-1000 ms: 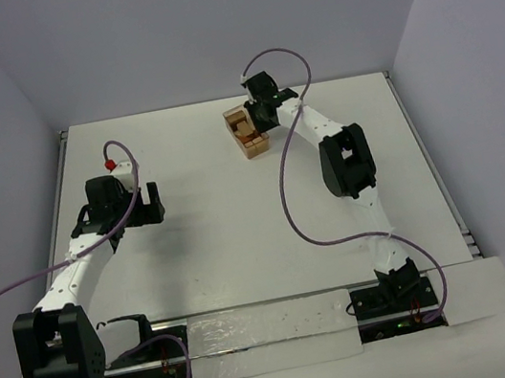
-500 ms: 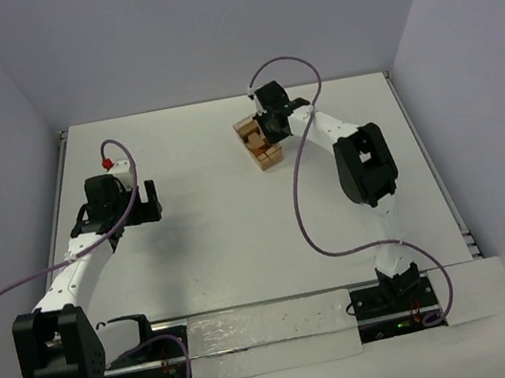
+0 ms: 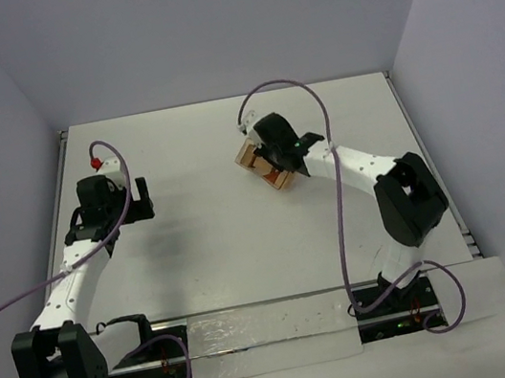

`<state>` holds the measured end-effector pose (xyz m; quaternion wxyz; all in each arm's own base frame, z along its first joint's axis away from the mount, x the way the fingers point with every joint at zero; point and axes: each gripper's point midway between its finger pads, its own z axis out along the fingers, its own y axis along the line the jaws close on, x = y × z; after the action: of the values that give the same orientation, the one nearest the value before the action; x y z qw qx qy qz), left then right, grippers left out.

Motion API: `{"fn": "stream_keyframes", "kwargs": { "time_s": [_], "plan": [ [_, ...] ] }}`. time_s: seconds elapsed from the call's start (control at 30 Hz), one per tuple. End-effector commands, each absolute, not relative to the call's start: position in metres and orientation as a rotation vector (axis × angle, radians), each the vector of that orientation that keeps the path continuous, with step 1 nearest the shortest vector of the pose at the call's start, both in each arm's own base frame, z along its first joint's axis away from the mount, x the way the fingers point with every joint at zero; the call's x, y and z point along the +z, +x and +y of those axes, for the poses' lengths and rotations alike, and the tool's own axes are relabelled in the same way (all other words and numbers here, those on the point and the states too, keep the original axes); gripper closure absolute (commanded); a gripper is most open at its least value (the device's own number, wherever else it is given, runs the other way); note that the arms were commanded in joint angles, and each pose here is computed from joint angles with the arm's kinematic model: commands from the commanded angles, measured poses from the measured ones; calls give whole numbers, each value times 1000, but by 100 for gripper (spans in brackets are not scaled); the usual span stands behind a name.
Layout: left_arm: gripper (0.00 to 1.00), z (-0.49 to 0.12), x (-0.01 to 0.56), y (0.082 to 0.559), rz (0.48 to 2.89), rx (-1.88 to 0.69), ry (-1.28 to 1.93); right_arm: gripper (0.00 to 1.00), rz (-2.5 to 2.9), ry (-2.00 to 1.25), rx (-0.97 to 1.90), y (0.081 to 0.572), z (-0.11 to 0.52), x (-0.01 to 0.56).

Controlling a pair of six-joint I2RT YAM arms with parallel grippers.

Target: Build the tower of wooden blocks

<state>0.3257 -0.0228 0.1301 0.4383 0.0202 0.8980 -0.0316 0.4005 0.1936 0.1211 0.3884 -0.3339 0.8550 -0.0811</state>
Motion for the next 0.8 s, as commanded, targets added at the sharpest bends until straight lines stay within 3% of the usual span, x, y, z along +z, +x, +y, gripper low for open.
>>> {"fn": "stream_keyframes", "kwargs": {
  "time_s": [0.0, 0.77],
  "plan": [
    [1, -11, 160, 335, 2151, -55, -5, 100, 1891, -901, -378, 390, 209, 164],
    [1, 13, 160, 336, 2137, 0, -88, 100, 1191, -877, -948, 315, 245, 199]
  ]
}}
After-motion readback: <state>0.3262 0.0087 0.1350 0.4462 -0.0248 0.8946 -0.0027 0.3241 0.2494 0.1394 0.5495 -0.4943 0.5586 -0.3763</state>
